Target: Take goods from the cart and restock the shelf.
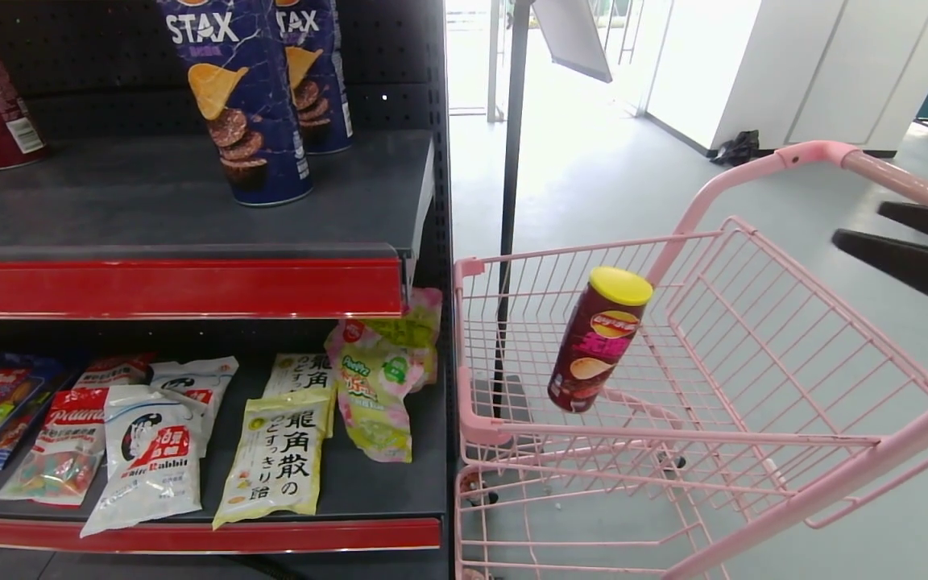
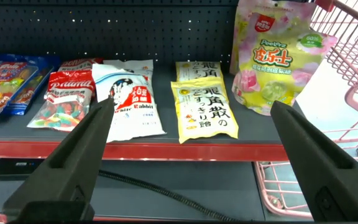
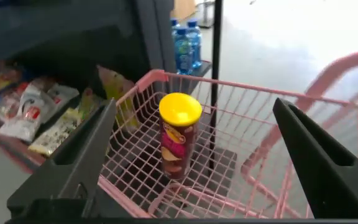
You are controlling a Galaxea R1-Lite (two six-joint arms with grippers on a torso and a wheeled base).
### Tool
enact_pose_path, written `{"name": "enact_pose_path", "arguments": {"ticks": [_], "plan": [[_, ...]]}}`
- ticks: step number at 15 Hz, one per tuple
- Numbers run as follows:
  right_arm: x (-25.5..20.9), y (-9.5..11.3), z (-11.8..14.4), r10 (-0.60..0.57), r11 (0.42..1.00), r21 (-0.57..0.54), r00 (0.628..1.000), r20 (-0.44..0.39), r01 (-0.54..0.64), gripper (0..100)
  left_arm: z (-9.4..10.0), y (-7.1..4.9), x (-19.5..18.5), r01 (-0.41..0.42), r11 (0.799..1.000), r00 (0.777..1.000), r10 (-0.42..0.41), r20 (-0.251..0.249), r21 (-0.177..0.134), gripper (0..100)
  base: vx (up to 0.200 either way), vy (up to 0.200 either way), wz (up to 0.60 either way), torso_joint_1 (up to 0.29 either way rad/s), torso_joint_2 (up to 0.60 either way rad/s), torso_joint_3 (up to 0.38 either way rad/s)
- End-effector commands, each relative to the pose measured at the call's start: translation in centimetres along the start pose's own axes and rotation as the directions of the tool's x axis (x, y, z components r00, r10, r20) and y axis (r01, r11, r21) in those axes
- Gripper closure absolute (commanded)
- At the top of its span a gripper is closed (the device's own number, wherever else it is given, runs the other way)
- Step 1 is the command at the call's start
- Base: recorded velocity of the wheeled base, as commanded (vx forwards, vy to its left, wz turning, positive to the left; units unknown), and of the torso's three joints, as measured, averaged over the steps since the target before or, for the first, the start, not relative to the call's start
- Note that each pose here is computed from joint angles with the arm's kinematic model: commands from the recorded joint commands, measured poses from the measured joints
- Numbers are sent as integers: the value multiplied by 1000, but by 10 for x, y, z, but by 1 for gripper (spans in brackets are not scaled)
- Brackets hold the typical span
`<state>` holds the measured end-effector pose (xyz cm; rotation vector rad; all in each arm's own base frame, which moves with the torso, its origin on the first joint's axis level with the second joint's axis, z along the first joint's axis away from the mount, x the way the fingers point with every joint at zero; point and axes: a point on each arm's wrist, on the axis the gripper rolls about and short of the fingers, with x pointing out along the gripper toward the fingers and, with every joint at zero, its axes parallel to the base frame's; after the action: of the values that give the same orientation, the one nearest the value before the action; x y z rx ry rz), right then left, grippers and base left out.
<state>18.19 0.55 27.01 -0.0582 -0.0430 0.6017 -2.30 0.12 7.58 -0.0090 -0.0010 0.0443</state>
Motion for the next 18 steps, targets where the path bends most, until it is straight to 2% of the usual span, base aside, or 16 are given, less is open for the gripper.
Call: {"name": "enact_pose_path", "arguments": {"ticks": [1, 4, 7, 10, 13, 18], "plan": [[72, -69, -34, 197, 976, -85, 978, -62, -202, 0, 0, 0, 0, 0, 1000, 1000, 0, -1, 0, 0, 0, 0, 0, 0, 0, 0], [118, -104, -50, 290, 936, -190, 955, -61, -296, 0, 0, 0, 0, 0, 1000, 1000, 0, -1, 0, 0, 0, 0, 0, 0, 0, 0], [142, -123, -80, 352, 895, -263, 932, -82, -361, 0, 0, 0, 0, 0, 1000, 1000, 0, -1, 0, 0, 0, 0, 0, 0, 0, 0], [141, -129, -100, 386, 883, -239, 915, -119, -404, 0, 0, 0, 0, 0, 1000, 1000, 0, -2, 0, 0, 0, 0, 0, 0, 0, 0], [128, -131, -123, 443, 858, -195, 876, -191, -476, 0, 0, 0, 0, -2, 1000, 1000, 2, -2, 0, 0, 0, 0, 0, 0, 0, 0], [132, -121, -151, 513, 817, -153, 822, -246, -556, 0, 0, 0, 0, 0, 1000, 1000, 0, -2, 0, 0, 0, 0, 0, 0, 0, 0]]}}
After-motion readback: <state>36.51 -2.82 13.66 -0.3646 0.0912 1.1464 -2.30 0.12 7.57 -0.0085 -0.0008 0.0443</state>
